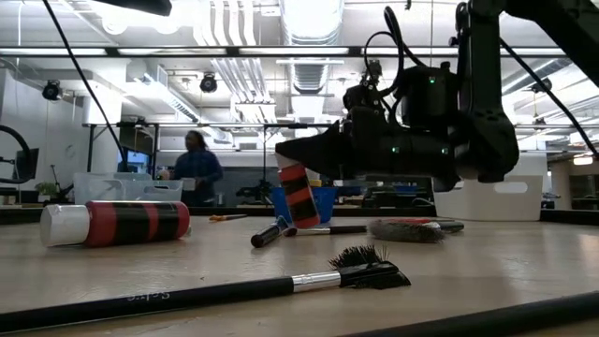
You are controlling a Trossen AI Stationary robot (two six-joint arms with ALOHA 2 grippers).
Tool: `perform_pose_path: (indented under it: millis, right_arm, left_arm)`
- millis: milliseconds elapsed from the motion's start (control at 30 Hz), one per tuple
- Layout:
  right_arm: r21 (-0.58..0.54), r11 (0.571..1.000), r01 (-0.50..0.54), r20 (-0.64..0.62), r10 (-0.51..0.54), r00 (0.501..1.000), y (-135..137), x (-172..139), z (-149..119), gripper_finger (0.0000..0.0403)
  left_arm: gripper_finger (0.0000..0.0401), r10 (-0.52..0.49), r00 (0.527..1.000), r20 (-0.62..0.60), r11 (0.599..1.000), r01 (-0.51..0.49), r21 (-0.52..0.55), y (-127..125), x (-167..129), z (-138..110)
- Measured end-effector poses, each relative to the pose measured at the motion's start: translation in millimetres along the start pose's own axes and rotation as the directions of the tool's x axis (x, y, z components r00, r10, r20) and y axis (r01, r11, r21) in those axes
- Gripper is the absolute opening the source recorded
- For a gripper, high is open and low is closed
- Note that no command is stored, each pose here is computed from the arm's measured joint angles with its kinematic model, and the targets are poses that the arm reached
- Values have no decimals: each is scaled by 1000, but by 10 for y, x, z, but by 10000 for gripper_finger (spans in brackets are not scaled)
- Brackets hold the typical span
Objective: Pick & Place Paint Supplies
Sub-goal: Put the orange paint bottle into the blue bin
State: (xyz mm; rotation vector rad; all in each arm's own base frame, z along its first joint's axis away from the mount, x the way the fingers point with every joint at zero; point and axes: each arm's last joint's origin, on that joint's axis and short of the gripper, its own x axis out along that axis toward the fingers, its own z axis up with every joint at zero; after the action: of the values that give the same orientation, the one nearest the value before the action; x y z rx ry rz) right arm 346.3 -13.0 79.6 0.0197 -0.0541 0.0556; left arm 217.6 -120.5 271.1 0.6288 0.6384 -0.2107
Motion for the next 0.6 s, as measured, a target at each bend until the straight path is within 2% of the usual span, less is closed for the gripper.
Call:
perform_pose_path:
  millis: [433, 600]
  right_arm:
    - [17, 1000, 0, -15, 0, 1000, 4, -49, -19, 109]
    - [44, 999, 2, -36, 0, 999, 4, -73, -50, 181]
  left_arm:
    - [12, -2, 1000, 1, 1000, 2, 0, -1, 0, 0]
    - [12, -2, 1000, 1, 1000, 2, 0, -1, 0, 0]
